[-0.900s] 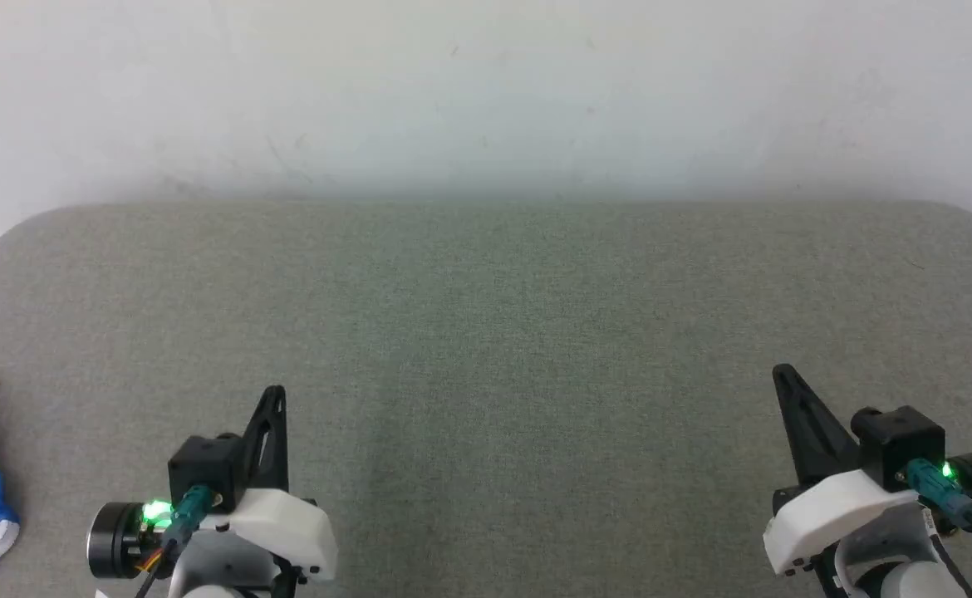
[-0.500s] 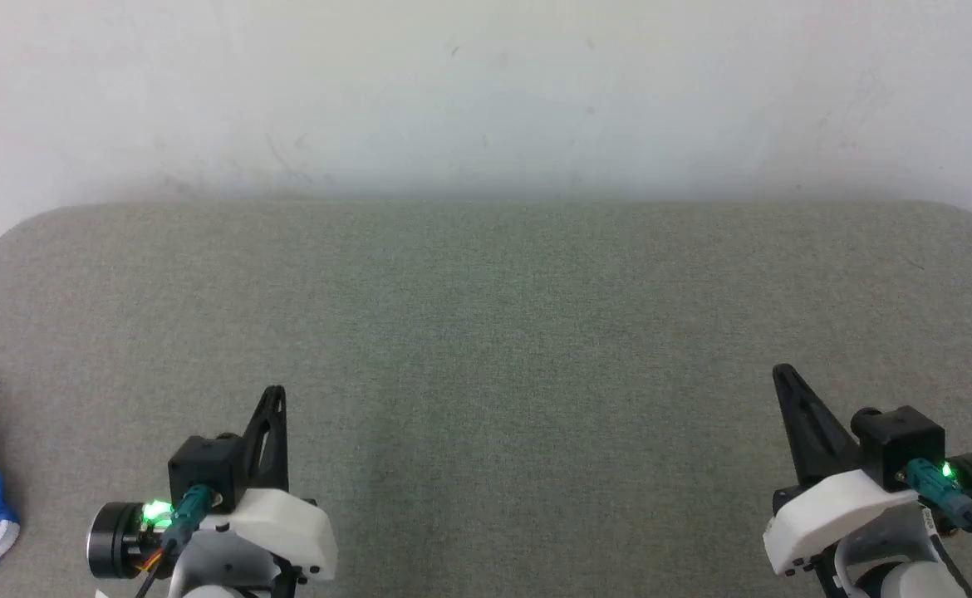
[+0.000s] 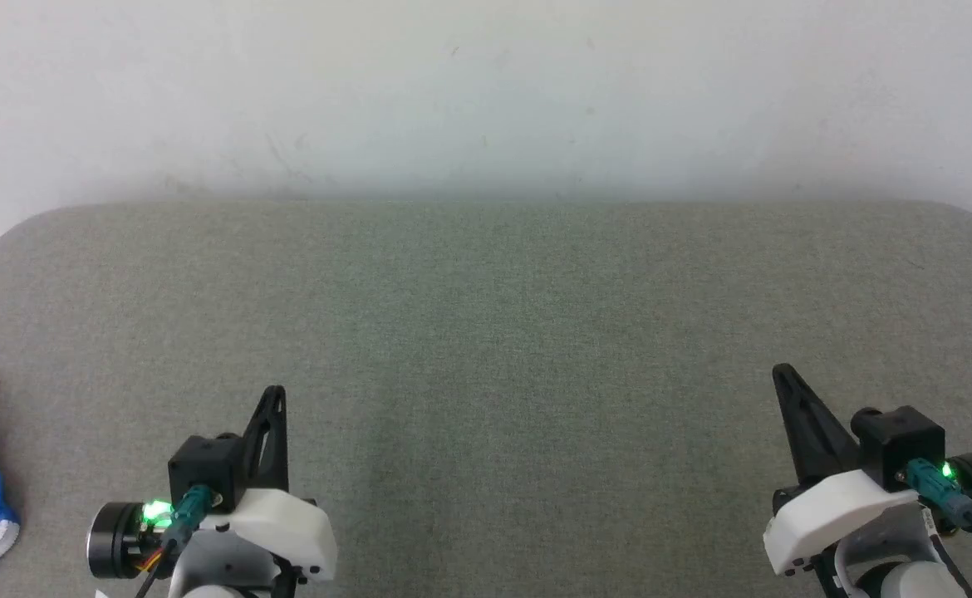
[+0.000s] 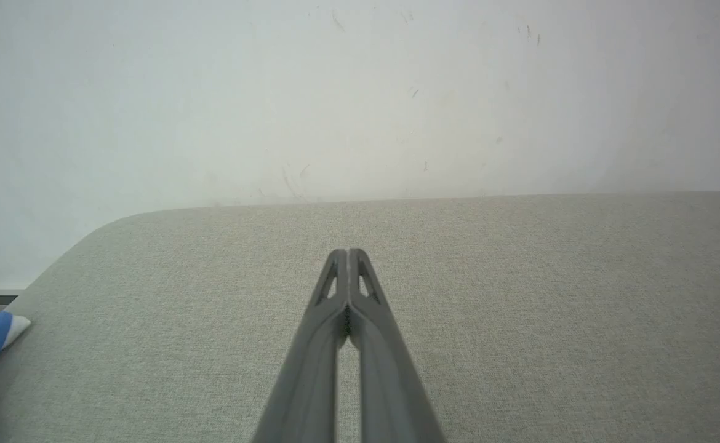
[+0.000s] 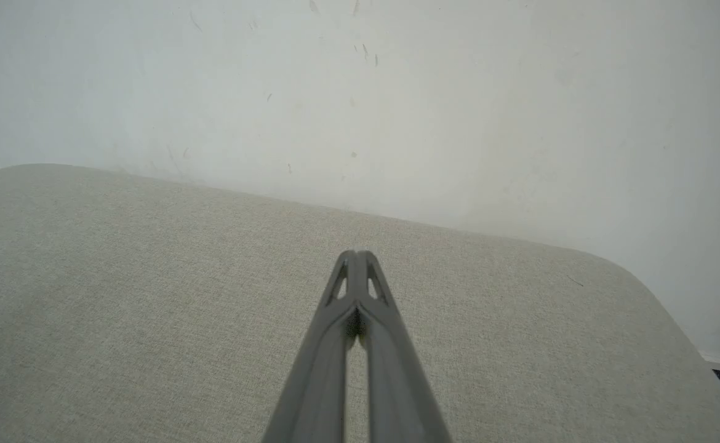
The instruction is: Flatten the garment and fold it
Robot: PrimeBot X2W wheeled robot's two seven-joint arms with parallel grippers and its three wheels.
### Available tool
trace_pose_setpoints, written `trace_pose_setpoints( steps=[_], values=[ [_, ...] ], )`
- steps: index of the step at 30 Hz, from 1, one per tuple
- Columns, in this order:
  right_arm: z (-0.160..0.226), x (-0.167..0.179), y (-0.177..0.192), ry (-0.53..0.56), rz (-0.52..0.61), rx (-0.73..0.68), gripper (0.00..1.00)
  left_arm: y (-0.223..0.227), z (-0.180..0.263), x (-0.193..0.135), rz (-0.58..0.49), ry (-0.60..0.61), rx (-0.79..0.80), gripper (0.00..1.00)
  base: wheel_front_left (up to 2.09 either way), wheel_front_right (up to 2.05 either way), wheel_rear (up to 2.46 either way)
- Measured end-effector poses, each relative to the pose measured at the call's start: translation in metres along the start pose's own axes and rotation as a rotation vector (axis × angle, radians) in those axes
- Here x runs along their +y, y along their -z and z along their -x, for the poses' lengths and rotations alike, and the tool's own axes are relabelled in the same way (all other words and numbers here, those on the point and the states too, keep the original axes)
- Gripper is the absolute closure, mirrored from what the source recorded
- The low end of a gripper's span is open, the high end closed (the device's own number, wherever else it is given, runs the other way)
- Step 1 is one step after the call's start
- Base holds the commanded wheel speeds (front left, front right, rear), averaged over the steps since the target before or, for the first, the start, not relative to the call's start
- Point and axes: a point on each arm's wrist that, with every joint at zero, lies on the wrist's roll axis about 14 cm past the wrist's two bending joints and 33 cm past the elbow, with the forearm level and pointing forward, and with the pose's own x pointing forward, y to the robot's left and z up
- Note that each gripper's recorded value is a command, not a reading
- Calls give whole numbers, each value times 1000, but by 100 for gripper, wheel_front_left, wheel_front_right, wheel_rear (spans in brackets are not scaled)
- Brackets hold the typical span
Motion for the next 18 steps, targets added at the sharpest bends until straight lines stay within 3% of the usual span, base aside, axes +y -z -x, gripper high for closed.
trace_pose_setpoints(
  steps=[13, 14, 15, 16, 18],
  values=[
    [0, 0, 0, 0, 0, 0, 100, 0, 0, 0, 0, 0, 0, 100, 0, 0, 0],
    [0, 0, 0, 0, 0, 0, 0, 0, 0, 0, 0, 0, 0, 0, 0, 0, 0],
    [0, 0, 0, 0, 0, 0, 100, 0, 0, 0, 0, 0, 0, 100, 0, 0, 0],
    [0, 0, 0, 0, 0, 1, 0, 0, 0, 0, 0, 0, 1, 0, 0, 0, 0],
    [0, 0, 0, 0, 0, 1, 0, 1, 0, 0, 0, 1, 2, 0, 0, 0, 0]
  ],
)
